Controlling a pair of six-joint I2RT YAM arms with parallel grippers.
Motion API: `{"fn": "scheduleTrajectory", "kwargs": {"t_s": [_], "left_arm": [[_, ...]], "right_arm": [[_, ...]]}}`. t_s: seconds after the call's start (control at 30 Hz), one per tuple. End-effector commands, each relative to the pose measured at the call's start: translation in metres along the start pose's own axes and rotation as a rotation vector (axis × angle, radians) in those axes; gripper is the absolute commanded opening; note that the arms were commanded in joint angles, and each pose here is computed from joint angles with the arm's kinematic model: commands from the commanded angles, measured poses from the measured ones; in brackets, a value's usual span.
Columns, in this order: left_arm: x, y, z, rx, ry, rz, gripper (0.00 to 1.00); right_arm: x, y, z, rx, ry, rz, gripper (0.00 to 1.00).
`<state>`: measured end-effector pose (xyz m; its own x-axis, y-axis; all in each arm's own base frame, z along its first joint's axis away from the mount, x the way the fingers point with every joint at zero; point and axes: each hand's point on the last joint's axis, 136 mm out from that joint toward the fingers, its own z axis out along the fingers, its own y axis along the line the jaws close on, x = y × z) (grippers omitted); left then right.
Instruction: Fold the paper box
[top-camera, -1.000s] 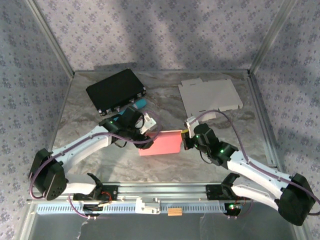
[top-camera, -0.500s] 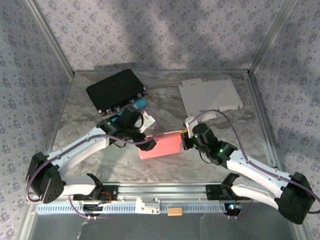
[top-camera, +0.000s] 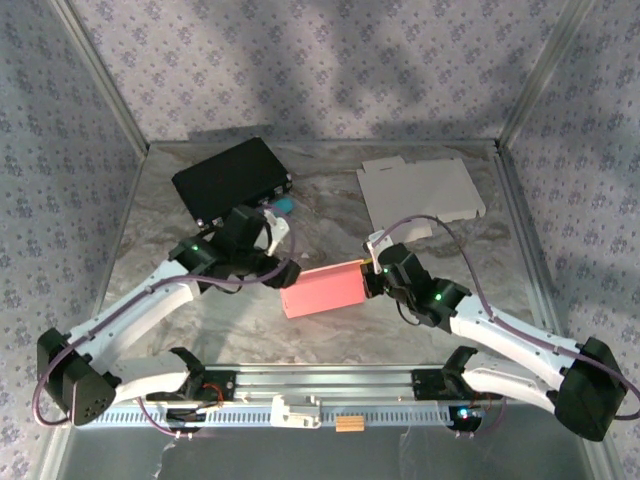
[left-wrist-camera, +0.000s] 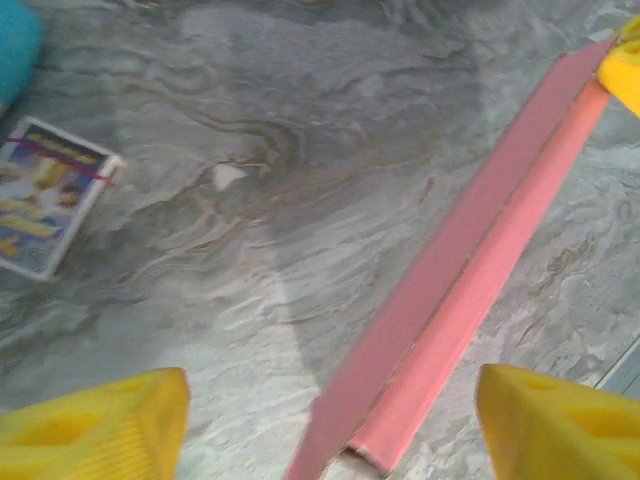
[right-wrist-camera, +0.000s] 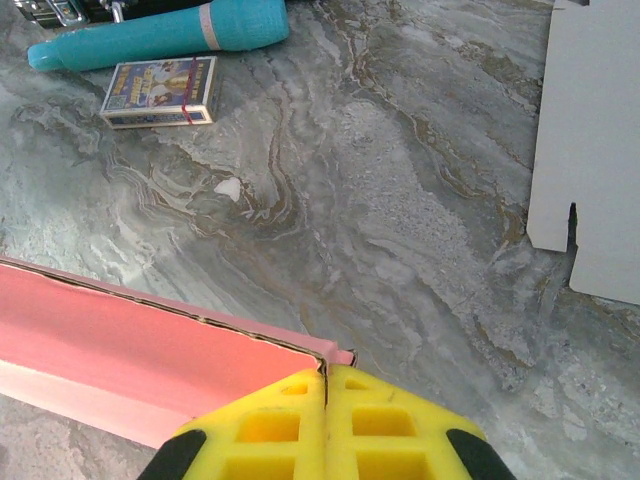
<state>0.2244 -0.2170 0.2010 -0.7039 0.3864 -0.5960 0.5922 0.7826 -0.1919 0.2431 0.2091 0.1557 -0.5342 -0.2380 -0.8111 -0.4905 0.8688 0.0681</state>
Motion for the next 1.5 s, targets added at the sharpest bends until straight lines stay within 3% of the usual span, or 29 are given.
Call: {"fn": "scheduleTrajectory", "kwargs": {"t_s": [0.0,0.17,0.3,0.53,1.0,1.47], "left_arm": [[0.021,0.011,-0.026,-0.062,0.116,-0.174,0.68],[0.049,-0.002,-0.011,0.056,0.314,-0.269,0.52],[0.047,-0.004,-0.006,0.074,0.353,-0.280,0.52],[0.041,0.010,-0.005,-0.001,0.329,-0.252,0.57],[0.038,0.011,0.012,0.015,0.366,-0.211,0.33],[0.037,0.009,0.020,0.027,0.365,-0.208,0.27]], "right_arm": [[-0.005,-0.002,-0.003,0.023,0.003,0.010,0.00],[-0.002,-0.001,-0.001,0.018,0.012,0.008,0.00],[0.000,-0.001,0.001,0.018,0.025,0.005,0.00],[0.000,-0.001,0.000,0.019,0.024,0.004,0.00],[0.002,-0.003,0.000,0.024,0.031,0.009,0.00],[0.002,-0.002,0.001,0.019,0.032,0.014,0.00]]}}
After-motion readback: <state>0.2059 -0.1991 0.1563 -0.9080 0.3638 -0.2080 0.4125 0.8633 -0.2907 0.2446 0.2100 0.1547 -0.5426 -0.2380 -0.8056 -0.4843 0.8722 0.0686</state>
